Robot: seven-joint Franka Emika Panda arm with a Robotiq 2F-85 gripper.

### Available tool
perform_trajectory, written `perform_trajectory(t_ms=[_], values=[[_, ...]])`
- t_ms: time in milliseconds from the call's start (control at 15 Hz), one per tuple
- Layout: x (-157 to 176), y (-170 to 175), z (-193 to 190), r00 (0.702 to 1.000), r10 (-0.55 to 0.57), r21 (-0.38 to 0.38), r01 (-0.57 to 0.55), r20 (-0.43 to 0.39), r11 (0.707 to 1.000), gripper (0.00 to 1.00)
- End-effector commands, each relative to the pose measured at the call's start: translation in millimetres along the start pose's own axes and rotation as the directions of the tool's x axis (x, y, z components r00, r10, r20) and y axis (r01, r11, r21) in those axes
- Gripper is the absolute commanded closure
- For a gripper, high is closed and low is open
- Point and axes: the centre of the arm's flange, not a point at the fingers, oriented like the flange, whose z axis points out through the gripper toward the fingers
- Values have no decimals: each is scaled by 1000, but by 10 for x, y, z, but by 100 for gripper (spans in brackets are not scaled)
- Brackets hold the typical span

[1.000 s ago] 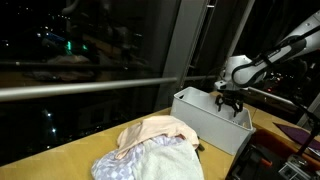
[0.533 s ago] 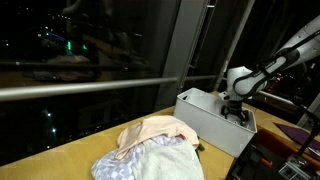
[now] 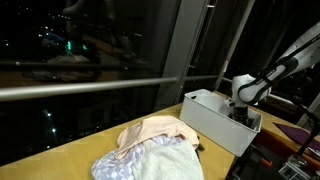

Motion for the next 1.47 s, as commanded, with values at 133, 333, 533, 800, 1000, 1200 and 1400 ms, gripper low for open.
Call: perform_trajectory(t_ms=[133, 333, 533, 800, 1000, 1200, 1400], values=[[-74, -101, -480, 1000, 16, -58, -16, 7, 998, 95], [-105, -175, -1177, 1000, 24, -158, -22, 13, 987, 100], [-191, -279, -1931, 999, 39, -272, -36, 6, 962, 98], [40, -516, -2957, 999, 27, -389, -14, 28, 921, 98], [492, -732, -3638, 998, -44, -439, 54, 34, 897, 98], [1199, -960, -4175, 993, -114, -456, 115, 31, 883, 98], [1910, -1126, -4512, 981, -191, -469, 160, -19, 869, 98]])
